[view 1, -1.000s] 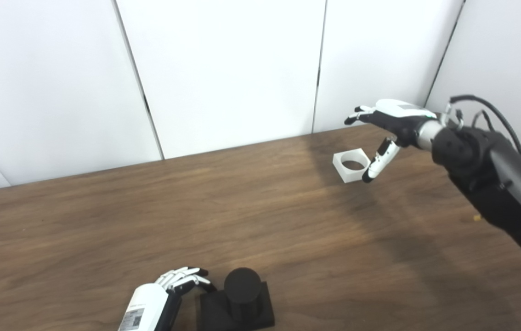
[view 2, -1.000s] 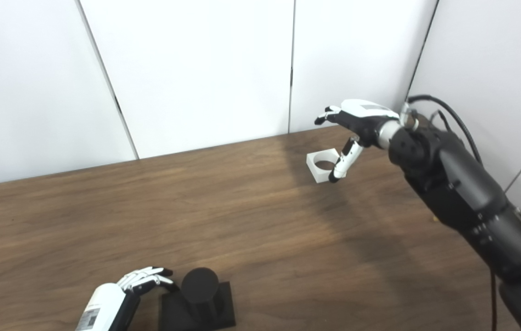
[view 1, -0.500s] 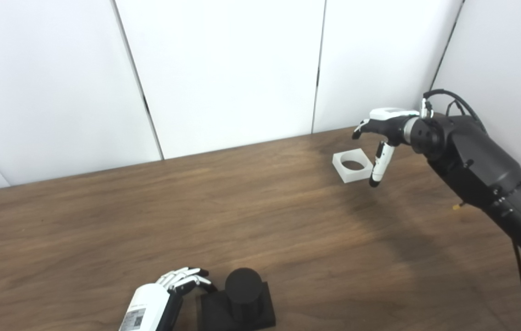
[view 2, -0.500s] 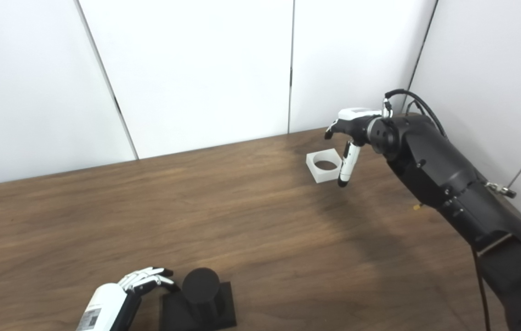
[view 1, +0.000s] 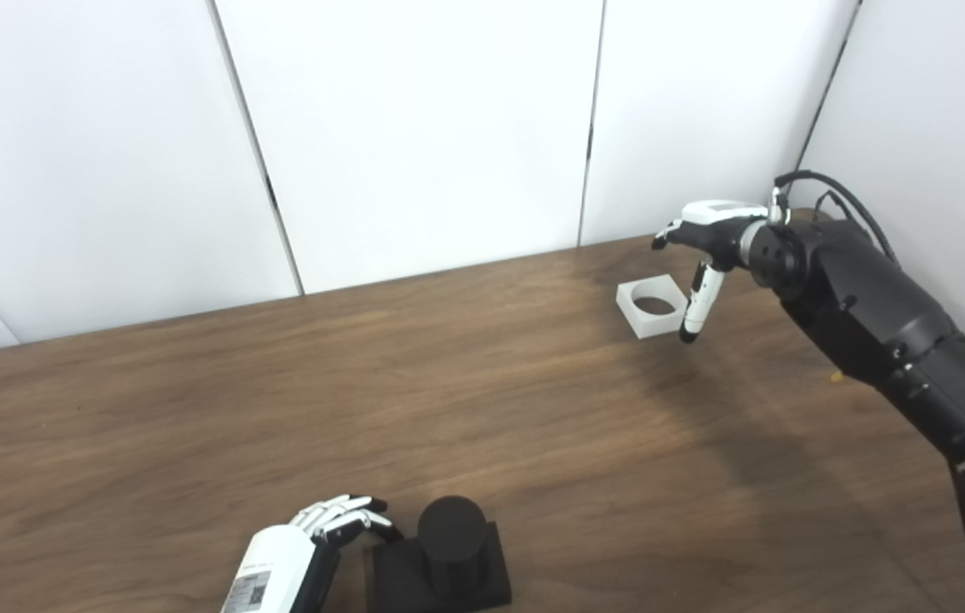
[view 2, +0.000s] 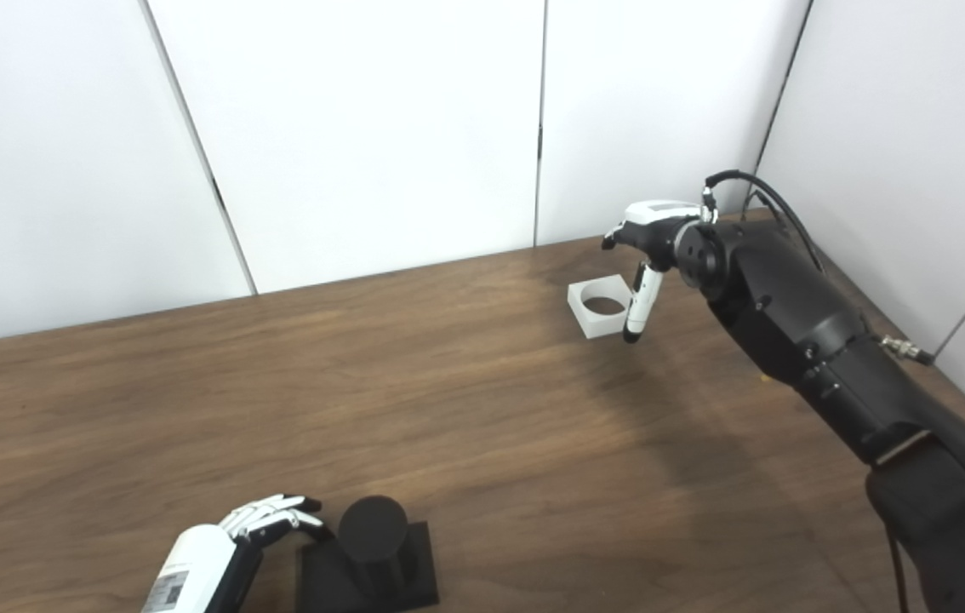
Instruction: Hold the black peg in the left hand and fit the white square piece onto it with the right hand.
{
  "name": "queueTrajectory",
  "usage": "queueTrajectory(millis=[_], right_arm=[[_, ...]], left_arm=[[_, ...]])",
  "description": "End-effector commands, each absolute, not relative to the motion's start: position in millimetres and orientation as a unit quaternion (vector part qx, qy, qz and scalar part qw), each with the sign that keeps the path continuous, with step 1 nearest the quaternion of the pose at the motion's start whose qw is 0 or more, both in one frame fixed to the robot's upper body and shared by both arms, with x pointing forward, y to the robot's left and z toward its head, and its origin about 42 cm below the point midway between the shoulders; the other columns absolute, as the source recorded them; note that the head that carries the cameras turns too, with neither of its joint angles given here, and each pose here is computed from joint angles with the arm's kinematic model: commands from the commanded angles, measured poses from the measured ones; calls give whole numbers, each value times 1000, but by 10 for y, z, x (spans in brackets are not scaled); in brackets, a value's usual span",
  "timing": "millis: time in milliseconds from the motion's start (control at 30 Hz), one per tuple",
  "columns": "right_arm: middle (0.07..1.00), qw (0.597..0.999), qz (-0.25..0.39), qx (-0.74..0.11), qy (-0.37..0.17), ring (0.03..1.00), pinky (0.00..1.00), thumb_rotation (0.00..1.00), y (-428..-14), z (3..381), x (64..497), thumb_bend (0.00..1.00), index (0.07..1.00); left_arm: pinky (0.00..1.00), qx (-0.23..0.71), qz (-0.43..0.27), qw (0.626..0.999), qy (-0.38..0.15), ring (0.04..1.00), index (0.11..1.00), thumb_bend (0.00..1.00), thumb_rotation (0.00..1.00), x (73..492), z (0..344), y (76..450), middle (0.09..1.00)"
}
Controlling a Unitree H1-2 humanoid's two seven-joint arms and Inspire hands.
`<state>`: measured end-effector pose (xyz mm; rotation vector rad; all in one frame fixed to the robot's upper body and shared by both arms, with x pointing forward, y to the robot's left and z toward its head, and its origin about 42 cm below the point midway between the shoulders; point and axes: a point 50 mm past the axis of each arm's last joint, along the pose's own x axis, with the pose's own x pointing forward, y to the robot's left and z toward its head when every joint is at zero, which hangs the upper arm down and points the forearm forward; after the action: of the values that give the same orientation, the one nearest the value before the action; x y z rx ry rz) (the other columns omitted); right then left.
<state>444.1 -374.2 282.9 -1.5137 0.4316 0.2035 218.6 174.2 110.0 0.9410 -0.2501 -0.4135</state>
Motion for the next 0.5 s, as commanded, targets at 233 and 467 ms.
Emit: queueTrajectory(millis=[233, 467], right_arm=[[1000, 702, 62, -689, 168, 1000, 1000, 173, -3754, 3038, 4557, 964, 951], [1000, 697, 69, -690, 183, 1000, 1000, 195, -3719, 2926, 4615, 963, 945]], left_arm=[[819, 462, -230, 853, -82, 829, 489, 510, 41, 2073, 981, 1724, 778], [823, 466, -231, 850, -80, 832, 489, 510, 41, 2065, 1025, 1705, 778]])
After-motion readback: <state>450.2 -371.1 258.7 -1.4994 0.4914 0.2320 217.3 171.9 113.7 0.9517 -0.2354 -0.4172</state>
